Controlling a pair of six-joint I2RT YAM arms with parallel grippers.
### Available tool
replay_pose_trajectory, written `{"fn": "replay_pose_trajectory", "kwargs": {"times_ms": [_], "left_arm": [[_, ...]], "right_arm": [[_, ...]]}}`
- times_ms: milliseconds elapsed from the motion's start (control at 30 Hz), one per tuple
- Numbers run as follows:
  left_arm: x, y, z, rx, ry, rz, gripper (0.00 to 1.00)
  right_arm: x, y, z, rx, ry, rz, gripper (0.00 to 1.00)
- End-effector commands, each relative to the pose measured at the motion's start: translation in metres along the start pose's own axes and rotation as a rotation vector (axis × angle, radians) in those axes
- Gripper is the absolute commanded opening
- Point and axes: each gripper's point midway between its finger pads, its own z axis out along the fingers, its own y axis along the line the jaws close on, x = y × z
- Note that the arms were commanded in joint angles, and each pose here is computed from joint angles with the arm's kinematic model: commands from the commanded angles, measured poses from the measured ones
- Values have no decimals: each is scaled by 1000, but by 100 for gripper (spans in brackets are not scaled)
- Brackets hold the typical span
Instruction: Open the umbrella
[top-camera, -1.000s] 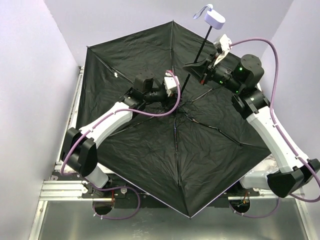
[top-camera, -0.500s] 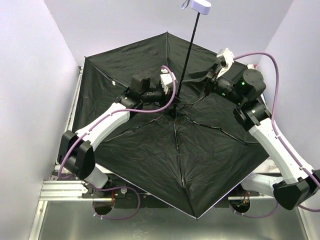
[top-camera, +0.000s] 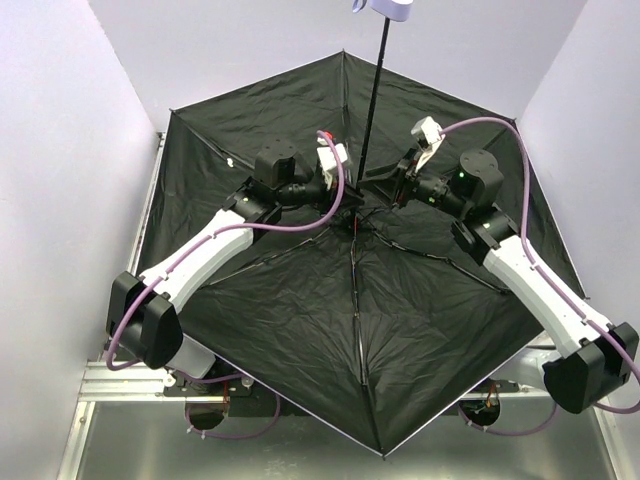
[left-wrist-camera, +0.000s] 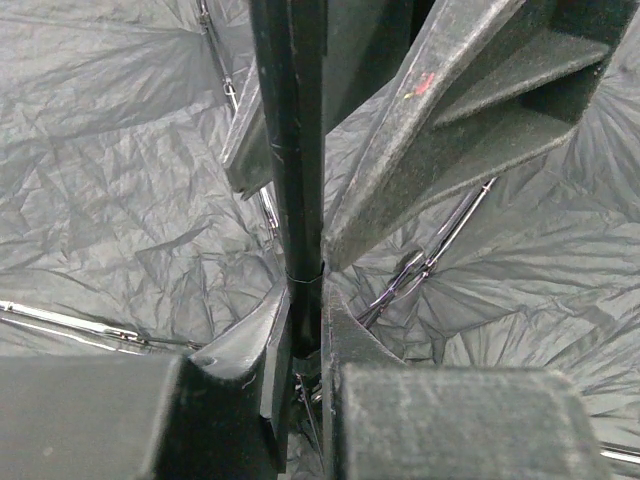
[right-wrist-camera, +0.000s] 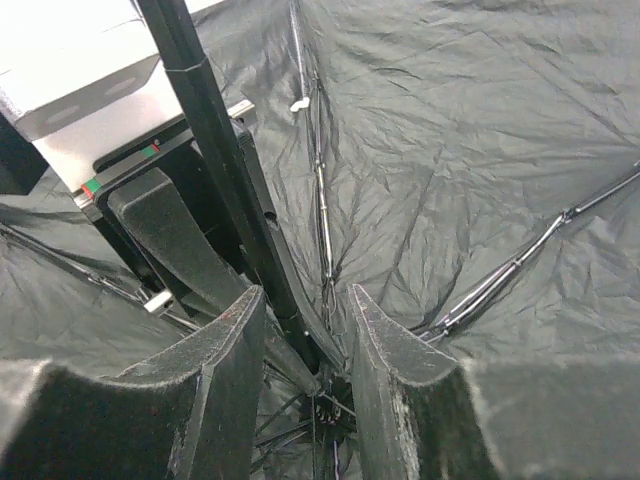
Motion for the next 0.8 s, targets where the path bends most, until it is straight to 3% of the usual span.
{"fn": "replay_pose_trajectory", "kwargs": {"times_ms": [0,100,267,300,400,433,467,533,600,667,767], "left_arm": [[-24,-18,-3,57,-58,77,0],[-25,-19,-1,63,-59,74,0],[-27,-25,1,94,-64,78,0],[-26,-26,1,99,-64,78,0],[-26,-31,-1,116,-65,82,0],[-25,-32,-3,118,-61,81,0],[-23,-34,-5,123,-56,83,9],[-17,-39,-13,132,-30,78,37],[-14,-43,-24,132,-4,72,52],[-15,-49,-40,144,4,83,58],[-31,-50,-59,96,-32,101,58]], "right_arm": [[-9,4,8,-37,-50,-34,38],[-1,6,12,-53,-36,-37,37],[17,0,15,-32,-7,-34,27],[21,-1,15,-30,-1,-34,24],[25,-5,15,-10,6,-40,0],[25,-6,14,-2,5,-39,0],[23,-7,13,6,5,-43,0],[20,-9,12,19,2,-55,0],[20,-8,10,17,5,-76,0],[22,-5,8,-2,10,-98,0],[27,-2,7,-26,25,-119,0]]}}
